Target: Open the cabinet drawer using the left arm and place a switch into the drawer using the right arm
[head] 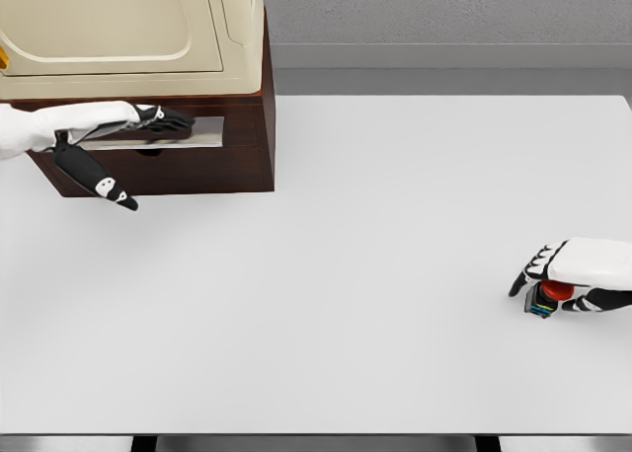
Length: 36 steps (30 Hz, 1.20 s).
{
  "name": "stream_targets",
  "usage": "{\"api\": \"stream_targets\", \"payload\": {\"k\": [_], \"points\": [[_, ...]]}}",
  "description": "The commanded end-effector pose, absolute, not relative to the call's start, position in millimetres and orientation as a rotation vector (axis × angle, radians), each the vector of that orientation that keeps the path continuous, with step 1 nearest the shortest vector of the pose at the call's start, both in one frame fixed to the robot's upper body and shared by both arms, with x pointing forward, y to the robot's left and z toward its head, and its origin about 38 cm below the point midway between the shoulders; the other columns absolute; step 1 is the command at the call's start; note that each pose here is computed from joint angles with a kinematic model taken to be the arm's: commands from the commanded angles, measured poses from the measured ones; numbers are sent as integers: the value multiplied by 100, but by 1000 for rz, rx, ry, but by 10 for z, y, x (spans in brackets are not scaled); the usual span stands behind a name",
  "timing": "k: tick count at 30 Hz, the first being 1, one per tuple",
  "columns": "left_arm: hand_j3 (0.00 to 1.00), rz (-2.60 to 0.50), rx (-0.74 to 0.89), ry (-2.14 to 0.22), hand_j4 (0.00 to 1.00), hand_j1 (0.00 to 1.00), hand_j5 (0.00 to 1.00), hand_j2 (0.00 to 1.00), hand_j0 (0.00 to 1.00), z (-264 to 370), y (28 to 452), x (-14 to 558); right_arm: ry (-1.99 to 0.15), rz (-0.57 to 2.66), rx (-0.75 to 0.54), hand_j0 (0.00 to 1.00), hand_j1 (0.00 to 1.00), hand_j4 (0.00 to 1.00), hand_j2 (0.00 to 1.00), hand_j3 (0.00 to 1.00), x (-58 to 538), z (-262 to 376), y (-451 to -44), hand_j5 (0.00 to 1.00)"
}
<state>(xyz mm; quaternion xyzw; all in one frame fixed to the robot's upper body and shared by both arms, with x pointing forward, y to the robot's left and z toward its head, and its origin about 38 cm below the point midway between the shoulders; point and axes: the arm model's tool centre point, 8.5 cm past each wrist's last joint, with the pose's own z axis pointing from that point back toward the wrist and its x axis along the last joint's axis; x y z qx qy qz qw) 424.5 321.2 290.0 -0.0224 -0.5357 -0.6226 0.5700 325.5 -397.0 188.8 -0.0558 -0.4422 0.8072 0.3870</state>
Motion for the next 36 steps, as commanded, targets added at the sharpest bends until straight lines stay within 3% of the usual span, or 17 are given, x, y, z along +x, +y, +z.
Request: {"api": "stream_targets", "payload": {"k": [1,19,36], "points": [[100,-1454,-49,-1258,100,100,100,100,100,2906,3234,4255,-1126,2049,-141,66,66,66,66,66,3256,1895,-3974,66],[100,-1428,-152,-1258,100,100,100,100,100,2883,3196,4071,-1125,2044,-146,45,45,45,45,45,3266,1900,-3992,45],[100,-1374,-224,-1227,100,100,100,100,100,2864,3307,3878,-1167,2056,-205,41,41,41,41,41,3403,2103,-3961,41]]}}
